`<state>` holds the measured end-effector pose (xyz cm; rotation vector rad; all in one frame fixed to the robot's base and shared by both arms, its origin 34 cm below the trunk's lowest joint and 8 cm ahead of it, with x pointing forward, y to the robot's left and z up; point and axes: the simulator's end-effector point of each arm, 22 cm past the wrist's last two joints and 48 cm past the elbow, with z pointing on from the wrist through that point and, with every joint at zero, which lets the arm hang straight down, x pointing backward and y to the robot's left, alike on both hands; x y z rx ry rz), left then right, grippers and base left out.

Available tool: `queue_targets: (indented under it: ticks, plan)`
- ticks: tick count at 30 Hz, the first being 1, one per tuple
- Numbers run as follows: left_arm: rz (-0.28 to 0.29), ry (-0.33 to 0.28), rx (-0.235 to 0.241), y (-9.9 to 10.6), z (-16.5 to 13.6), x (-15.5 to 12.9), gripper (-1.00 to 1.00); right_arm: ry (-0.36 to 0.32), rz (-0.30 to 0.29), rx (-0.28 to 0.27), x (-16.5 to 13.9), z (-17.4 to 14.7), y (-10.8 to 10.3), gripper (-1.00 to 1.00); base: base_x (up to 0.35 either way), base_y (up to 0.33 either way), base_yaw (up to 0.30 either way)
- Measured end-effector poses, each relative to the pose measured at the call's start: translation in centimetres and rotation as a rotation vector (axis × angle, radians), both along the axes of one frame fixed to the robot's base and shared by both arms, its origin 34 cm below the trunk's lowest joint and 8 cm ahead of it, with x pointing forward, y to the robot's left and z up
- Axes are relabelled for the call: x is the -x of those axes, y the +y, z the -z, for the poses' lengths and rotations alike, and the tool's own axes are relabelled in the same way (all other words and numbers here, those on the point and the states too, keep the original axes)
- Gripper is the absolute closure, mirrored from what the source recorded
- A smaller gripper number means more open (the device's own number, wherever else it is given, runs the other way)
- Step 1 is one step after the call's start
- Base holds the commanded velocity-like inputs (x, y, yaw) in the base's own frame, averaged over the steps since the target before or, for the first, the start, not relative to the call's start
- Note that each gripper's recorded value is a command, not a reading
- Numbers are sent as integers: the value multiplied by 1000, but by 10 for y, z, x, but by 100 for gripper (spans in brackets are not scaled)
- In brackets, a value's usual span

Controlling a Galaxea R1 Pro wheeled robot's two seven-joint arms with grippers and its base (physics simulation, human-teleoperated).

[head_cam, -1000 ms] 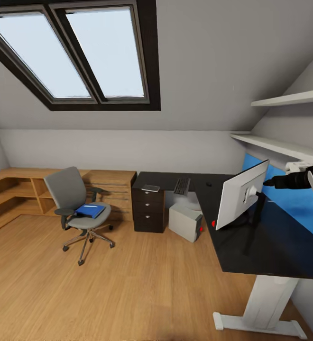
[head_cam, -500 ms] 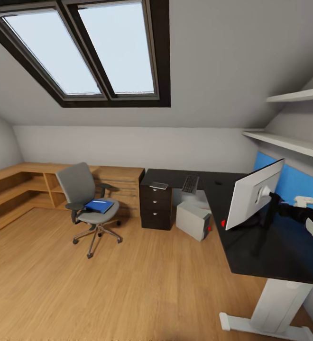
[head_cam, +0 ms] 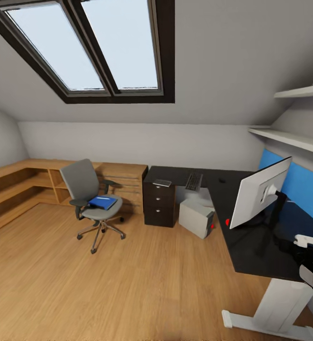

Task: In the bedroom, organize the workspace by keeping the computer under the desk, ensuring the monitor is on the desk, placing the keyboard on the desk next to the monitor, placing the mouse on the desk next to the keyboard, moving the folder from the swivel chair onto the desk next to the mouse, stacking the notebook on top of the folder with the pen on top of the notebook, and positioning the swivel chair next to the desk.

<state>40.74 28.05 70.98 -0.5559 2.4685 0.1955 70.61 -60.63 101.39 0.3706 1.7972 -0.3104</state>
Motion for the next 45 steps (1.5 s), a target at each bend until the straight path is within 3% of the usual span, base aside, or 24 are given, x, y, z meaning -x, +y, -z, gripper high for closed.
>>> queue_targets:
  ticks: [15,24,27,29,30,31,32,35,37,45]
  plan:
    - [54,0,-11,-16,1,0,-100,24,-8,3,13,30,10,-100,0,-175,0]
    - [63,-12,-1,-26,-2,-5,-100,30,-48,-29,3,46,49,-100,0,-313,0]
    - [64,-60,30,-45,-16,-22,-100,29,-28,-36,-1,50,62,-100,0,-314,0]
    - [76,-128,56,-64,-38,-47,-100,20,21,-41,-7,51,74,-100,0,-314,0]
    - [93,-168,58,-73,-52,-60,-100,5,53,-42,-10,47,76,-100,0,-314,0]
    - [164,-241,35,-95,-86,-88,-100,-43,120,-28,-20,26,75,-100,0,-314,0]
    - [177,-258,35,-101,-95,-95,-100,-53,132,-31,-21,23,75,-100,0,-314,0]
    - [221,-268,46,-123,-123,-111,-100,-70,146,-38,-25,18,82,-100,0,-312,0]
    - [243,-273,57,-133,-140,-120,-100,-51,141,-51,-22,35,100,-100,0,-245,0]
    - [250,-277,59,-134,-149,-124,-100,-60,86,-43,-24,49,145,-100,0,-54,0]
